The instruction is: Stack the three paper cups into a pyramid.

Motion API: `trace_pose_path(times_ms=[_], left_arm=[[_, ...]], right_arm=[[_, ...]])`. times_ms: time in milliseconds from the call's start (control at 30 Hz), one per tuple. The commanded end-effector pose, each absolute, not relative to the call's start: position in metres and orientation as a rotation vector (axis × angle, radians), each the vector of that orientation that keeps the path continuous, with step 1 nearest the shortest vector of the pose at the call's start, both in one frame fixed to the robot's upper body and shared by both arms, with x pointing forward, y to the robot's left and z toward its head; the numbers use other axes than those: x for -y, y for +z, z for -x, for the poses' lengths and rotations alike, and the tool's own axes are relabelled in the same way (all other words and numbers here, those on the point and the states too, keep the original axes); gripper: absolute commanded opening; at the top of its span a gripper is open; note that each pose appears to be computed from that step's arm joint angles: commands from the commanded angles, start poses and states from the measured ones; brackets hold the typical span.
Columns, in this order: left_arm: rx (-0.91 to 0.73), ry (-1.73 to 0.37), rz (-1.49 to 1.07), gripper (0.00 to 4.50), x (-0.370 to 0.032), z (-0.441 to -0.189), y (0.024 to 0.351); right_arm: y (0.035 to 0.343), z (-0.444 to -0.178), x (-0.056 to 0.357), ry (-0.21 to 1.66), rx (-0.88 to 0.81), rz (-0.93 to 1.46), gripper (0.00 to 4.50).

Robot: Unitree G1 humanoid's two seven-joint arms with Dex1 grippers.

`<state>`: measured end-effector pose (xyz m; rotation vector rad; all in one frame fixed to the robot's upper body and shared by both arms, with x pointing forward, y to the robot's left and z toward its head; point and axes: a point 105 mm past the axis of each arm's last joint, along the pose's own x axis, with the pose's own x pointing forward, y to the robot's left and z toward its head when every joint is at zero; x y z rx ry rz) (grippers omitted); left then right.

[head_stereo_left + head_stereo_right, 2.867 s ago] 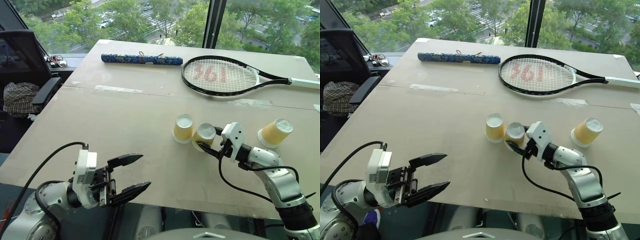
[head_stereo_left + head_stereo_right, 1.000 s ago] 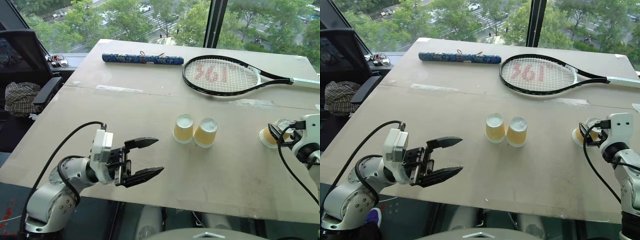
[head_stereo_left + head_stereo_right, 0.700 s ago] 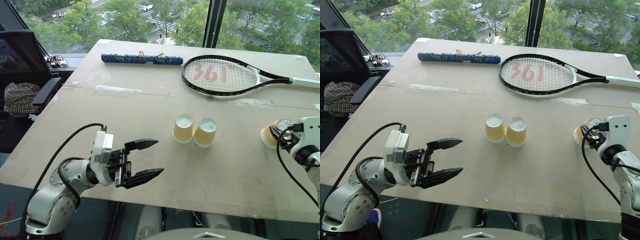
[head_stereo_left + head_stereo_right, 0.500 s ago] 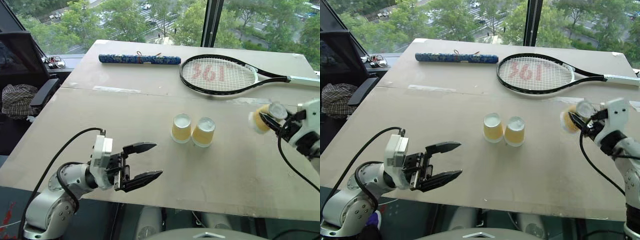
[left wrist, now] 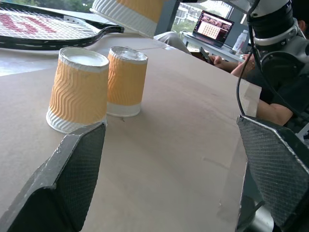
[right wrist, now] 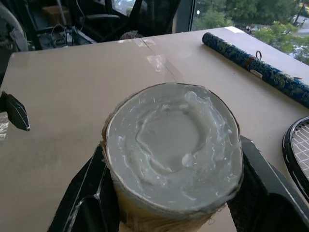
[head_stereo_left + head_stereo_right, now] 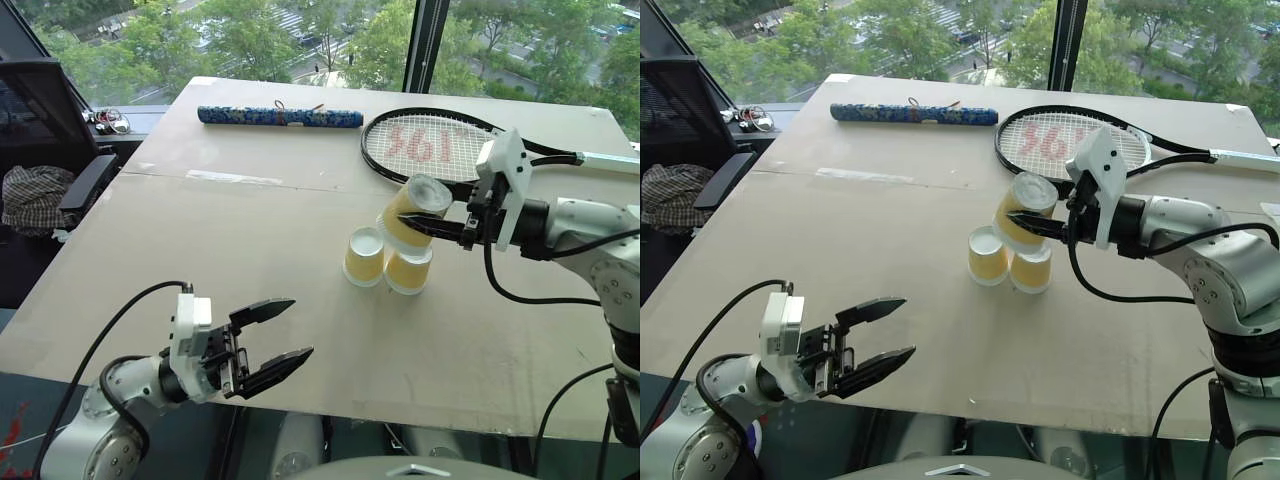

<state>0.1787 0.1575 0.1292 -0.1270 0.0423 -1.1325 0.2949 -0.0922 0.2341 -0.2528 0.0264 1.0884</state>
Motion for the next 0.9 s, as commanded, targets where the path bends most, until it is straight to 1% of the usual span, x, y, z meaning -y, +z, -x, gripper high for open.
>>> trace_pose_path(times_ms=[33,333,567,867,900], left_arm=[[0.015,-1.129,0.093,4.50,-0.155,-0.176,0.141],[0.021,-1.100,0.107,4.50,-0.156,-0.169,0.141],[0.089,-1.050,0.136,4.50,-0.167,-0.161,0.151],[0.122,-1.002,0.125,4.50,-0.164,-0.165,0.161],[0.123,-1.004,0.123,4.50,-0.163,-0.165,0.161]], right_arm=[[0.239,-0.297,0.091,1.106,-0.007,0.318,2.05],[0.236,-0.298,0.080,1.173,-0.012,0.370,2.05],[0.232,-0.298,0.069,1.217,-0.013,0.400,2.05],[0.217,-0.300,0.064,1.255,-0.076,0.424,2.05],[0.217,-0.303,0.065,1.246,-0.073,0.431,3.10]])
